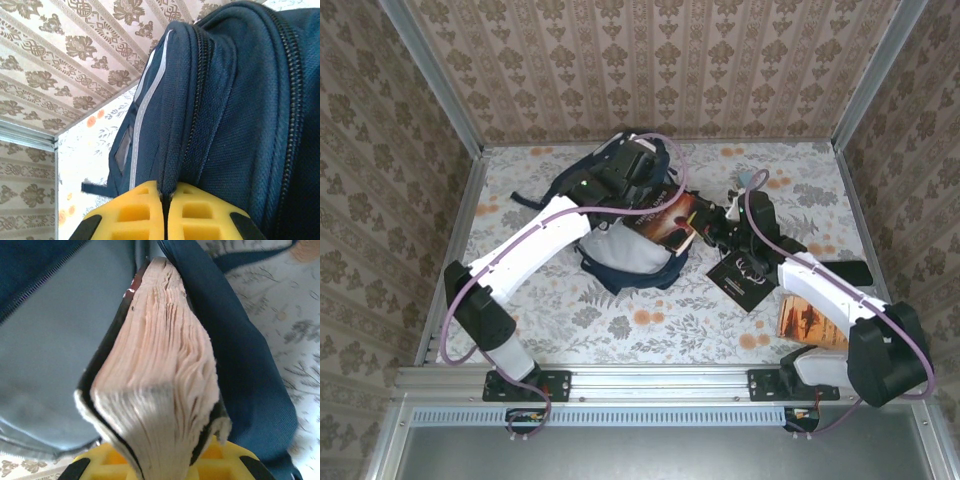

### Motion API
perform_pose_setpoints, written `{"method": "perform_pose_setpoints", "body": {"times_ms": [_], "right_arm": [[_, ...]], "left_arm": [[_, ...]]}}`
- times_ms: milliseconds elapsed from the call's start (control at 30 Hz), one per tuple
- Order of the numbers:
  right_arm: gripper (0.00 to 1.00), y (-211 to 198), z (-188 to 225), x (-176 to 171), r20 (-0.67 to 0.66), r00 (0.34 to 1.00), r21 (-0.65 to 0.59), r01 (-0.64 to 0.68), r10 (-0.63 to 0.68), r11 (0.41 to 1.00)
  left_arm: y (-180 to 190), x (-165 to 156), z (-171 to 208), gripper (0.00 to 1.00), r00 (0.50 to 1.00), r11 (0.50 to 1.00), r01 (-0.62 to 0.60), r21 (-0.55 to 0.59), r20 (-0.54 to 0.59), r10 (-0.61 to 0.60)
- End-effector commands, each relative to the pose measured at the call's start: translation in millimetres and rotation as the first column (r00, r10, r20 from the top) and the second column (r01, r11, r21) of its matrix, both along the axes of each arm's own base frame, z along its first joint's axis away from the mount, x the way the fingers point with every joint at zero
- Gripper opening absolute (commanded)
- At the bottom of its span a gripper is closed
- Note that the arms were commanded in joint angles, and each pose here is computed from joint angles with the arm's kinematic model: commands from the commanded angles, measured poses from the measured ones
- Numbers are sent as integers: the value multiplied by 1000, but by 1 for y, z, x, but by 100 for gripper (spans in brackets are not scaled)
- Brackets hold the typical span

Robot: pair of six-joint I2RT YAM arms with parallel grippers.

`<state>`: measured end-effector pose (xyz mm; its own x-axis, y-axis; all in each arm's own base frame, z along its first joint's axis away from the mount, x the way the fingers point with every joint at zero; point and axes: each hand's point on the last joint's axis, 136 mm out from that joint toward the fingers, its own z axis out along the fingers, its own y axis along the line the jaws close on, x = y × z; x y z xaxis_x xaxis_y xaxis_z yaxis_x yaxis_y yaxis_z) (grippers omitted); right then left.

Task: Pack the student bag

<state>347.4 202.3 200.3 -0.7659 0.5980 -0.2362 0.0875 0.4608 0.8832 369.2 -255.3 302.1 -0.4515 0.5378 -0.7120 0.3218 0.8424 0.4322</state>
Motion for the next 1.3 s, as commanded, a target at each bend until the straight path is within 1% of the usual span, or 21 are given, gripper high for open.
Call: {"method": "perform_pose_setpoints", "body": {"times_ms": [0, 233, 333, 400, 467, 567, 600, 700, 833, 933, 1000, 1100, 1200, 1267], "right_arm": [[8, 12, 55, 17, 171, 985, 89, -20, 4, 996], [8, 34, 49, 20, 173, 984, 64, -47, 35, 997], [8, 49, 44, 30, 162, 985, 74, -66, 53, 995], [8, 56, 48, 34, 175, 983, 84, -77, 61, 994], [8, 57, 54, 33, 197, 979, 64, -72, 58, 995], [8, 51, 55, 28, 219, 975, 7, -46, 43, 999], [8, 46, 66, 23, 247, 968, 7, -41, 38, 999], [9, 38, 70, 9, 278, 960, -14, -41, 43, 999], [9, 24, 65, -7, 269, 963, -39, -15, 25, 999], [10, 14, 57, -11, 246, 969, -58, 24, -9, 998], [10, 15, 50, -8, 221, 975, -72, 27, -10, 997], [9, 28, 40, 3, 184, 983, -37, 5, 2, 999], [8, 47, 36, 20, 165, 986, -5, -8, 9, 1000], [7, 59, 27, 36, 139, 990, -18, 19, -16, 1000]], "left_arm": [[-4, -1, 33, 0, 997, 988, -26, -153, 74, 38], [-24, 12, 30, 0, 998, 989, 10, -149, 68, 0], [-26, 14, 31, 0, 997, 989, 12, -146, 72, -1], [-25, 15, 31, 0, 997, 989, 9, -145, 72, 1], [-23, 16, 31, 0, 998, 990, 5, -143, 70, 5], [-19, 17, 30, 0, 998, 990, -4, -138, 63, 12], [-18, 18, 29, 0, 998, 990, -6, -138, 60, 15], [-17, 19, 28, 0, 998, 990, -7, -143, 57, 15], [-19, 20, 28, 0, 998, 988, 0, -152, 55, 9], [-21, 20, 29, 0, 999, 986, 5, -165, 52, 4], [-22, 19, 29, 0, 999, 985, 8, -174, 48, 1], [-22, 18, 31, 0, 999, 981, 10, -192, 49, -1], [-21, 17, 34, 0, 999, 979, 5, -202, 50, 5], [-19, 15, 37, 0, 999, 973, 5, -229, 43, 5]]}}
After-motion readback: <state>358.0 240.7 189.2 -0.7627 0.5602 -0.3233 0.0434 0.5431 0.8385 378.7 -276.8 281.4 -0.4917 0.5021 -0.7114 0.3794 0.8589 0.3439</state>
